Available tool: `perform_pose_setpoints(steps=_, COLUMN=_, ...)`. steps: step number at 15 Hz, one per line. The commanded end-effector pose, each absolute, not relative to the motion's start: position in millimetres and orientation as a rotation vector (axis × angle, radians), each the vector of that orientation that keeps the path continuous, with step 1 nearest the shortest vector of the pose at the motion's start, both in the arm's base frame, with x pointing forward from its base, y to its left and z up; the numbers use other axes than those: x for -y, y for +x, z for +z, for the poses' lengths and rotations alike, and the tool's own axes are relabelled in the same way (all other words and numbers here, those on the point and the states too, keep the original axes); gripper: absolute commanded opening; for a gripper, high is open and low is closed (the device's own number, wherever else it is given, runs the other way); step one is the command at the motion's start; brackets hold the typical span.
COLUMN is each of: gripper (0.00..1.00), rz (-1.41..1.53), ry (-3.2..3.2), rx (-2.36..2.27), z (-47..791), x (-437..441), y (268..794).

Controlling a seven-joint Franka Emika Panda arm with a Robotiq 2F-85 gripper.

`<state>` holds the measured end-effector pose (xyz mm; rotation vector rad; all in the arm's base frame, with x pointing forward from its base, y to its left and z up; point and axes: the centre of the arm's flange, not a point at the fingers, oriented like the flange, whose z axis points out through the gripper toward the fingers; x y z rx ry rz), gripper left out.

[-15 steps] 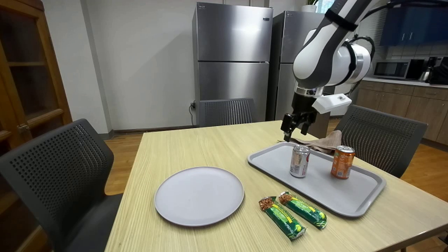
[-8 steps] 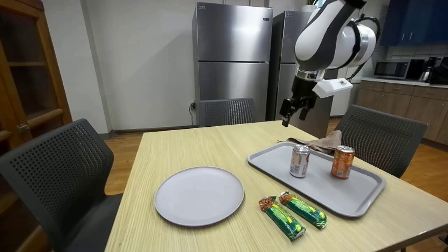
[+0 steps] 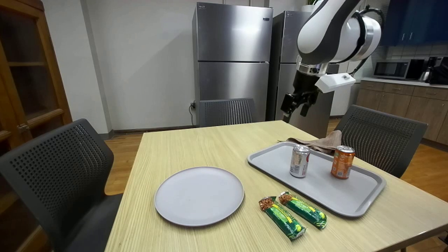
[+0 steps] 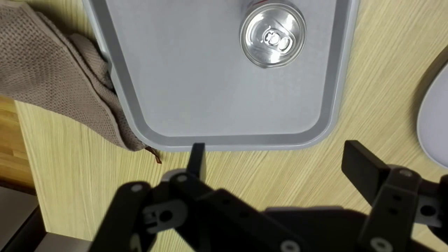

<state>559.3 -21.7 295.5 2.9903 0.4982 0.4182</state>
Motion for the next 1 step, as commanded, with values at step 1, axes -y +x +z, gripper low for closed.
perform_pose_setpoints(steps=1, gripper=1.0, rz=0.418, ry=2.99, rx=-0.498, z=295.5, x=21.7, y=559.3)
